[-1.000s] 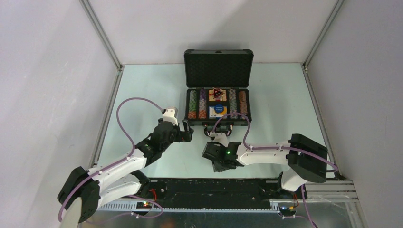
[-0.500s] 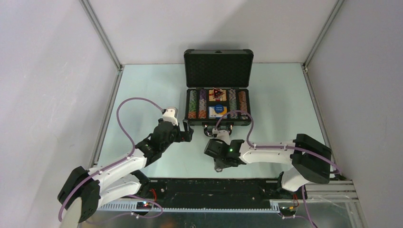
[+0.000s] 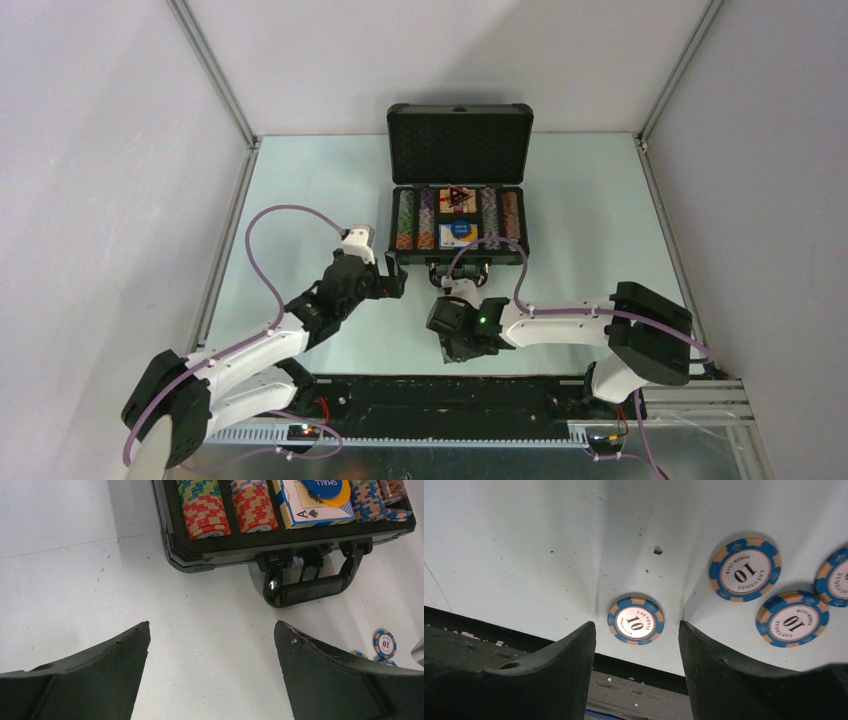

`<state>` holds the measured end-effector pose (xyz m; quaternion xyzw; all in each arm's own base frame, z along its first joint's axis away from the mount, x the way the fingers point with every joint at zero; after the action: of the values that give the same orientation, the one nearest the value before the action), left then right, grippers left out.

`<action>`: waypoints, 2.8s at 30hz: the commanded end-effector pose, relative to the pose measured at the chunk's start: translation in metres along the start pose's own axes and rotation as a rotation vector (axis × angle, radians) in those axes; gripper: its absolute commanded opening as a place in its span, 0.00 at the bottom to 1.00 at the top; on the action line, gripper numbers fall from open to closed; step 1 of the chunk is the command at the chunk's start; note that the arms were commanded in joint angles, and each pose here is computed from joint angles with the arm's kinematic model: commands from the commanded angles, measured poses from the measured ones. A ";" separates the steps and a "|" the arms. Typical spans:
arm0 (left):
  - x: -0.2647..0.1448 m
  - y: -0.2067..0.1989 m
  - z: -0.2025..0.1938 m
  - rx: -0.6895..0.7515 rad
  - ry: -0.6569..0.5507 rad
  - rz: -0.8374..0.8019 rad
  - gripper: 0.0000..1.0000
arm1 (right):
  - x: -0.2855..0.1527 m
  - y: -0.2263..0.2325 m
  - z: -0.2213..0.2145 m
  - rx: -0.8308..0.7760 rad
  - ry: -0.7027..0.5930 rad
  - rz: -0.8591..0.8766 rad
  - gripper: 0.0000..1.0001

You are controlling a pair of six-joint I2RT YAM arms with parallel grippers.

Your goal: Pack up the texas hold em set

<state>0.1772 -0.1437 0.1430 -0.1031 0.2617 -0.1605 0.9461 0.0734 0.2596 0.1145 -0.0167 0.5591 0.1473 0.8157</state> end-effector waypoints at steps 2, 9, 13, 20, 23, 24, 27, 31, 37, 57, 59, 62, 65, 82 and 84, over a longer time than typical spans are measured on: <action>0.001 -0.008 0.018 0.007 -0.066 -0.017 0.98 | 0.008 0.006 -0.005 0.004 0.016 0.012 0.66; 0.001 -0.009 0.018 0.008 -0.066 -0.019 0.98 | 0.013 0.005 -0.008 -0.035 0.045 -0.073 0.60; 0.001 -0.009 0.019 0.008 -0.067 -0.018 0.98 | 0.016 0.005 -0.012 -0.056 0.056 -0.115 0.57; 0.000 -0.009 0.018 0.007 -0.066 -0.021 0.98 | 0.016 0.003 -0.014 -0.060 0.064 -0.130 0.53; 0.000 -0.009 0.019 0.008 -0.066 -0.021 0.98 | 0.017 0.004 -0.015 -0.062 0.068 -0.128 0.51; 0.000 -0.009 0.019 0.008 -0.066 -0.022 0.98 | 0.017 0.004 -0.015 -0.061 0.067 -0.127 0.50; 0.000 -0.009 0.018 0.008 -0.066 -0.021 0.98 | 0.017 0.004 -0.014 -0.064 0.065 -0.130 0.47; 0.001 -0.009 0.018 0.007 -0.064 -0.020 0.98 | 0.014 0.002 -0.012 -0.057 0.042 -0.140 0.45; 0.001 -0.009 0.018 0.007 -0.063 -0.019 0.98 | 0.005 -0.001 -0.004 -0.038 -0.010 -0.145 0.43; 0.001 -0.009 0.019 0.008 -0.063 -0.018 0.98 | -0.010 -0.017 0.011 -0.012 -0.062 -0.185 0.43; 0.002 -0.009 0.018 0.008 -0.061 -0.018 0.98 | -0.011 -0.019 0.013 -0.009 -0.068 -0.192 0.43; 0.002 -0.009 0.018 0.009 -0.059 -0.019 0.98 | -0.012 -0.024 0.014 -0.008 -0.068 -0.216 0.43; 0.002 -0.009 0.018 0.010 -0.058 -0.020 0.98 | -0.014 -0.029 0.016 -0.006 -0.074 -0.240 0.43; 0.002 -0.009 0.018 0.010 -0.060 -0.017 0.98 | -0.020 -0.074 0.021 0.101 -0.082 -0.213 0.44; 0.002 -0.009 0.018 0.011 -0.059 -0.018 0.98 | -0.018 -0.075 0.021 0.106 -0.076 -0.207 0.44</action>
<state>0.1776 -0.1441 0.1413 -0.1008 0.2655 -0.1594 0.9455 0.1028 0.1891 0.1267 -0.0399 0.5368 0.0240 0.8425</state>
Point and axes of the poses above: each gripper's point midway between its finger pads, its own x axis out along the fingers, its own y axis along the line the jaws close on, z = x × y, the point moved 10 cm from there along -x, back along the fingers, and after that the axes turned 1 degree about x, right-handed, at the moved point
